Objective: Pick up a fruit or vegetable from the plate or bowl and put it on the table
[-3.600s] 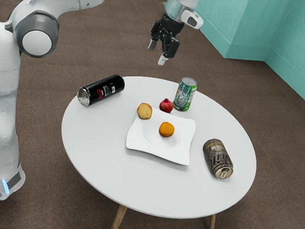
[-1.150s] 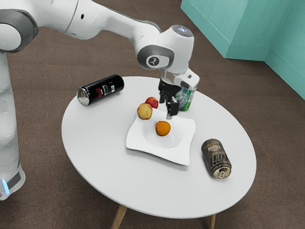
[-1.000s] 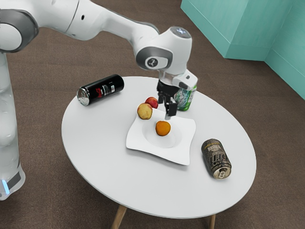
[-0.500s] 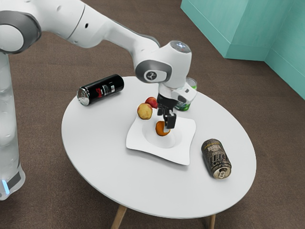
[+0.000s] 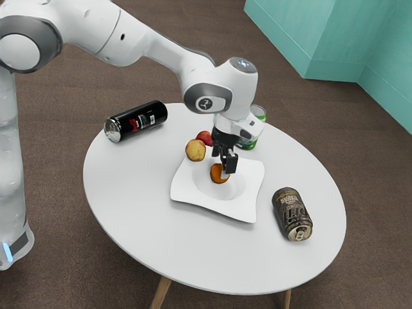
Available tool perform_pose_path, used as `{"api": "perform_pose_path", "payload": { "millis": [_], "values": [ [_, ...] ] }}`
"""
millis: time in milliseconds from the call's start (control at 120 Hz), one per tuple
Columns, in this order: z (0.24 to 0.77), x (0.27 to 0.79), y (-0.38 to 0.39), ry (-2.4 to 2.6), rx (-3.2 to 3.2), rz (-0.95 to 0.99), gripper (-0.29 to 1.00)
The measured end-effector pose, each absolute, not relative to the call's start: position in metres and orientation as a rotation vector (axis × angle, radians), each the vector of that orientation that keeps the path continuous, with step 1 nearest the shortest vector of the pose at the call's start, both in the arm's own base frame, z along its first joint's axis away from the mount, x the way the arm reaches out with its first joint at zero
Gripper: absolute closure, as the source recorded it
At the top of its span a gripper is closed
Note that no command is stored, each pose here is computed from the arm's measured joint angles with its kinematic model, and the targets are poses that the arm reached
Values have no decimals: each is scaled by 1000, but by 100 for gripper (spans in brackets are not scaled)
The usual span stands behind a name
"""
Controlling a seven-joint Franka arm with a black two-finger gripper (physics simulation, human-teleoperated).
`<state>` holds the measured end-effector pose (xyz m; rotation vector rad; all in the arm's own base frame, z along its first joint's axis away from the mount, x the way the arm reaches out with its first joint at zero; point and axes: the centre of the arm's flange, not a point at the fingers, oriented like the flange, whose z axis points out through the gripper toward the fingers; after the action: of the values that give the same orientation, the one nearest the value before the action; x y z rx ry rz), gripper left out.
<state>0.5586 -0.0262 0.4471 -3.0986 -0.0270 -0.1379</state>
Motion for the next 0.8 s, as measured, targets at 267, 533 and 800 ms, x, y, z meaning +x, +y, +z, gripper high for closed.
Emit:
{"api": "perform_pose_path", "payload": {
  "millis": [267, 533, 800],
  "values": [
    [440, 562, -19, -46, -3102, -125, 0],
    [436, 565, -27, -25, -3105, -119, 0],
    [426, 566, -38, 1, -3111, -109, 13]
  ]
}}
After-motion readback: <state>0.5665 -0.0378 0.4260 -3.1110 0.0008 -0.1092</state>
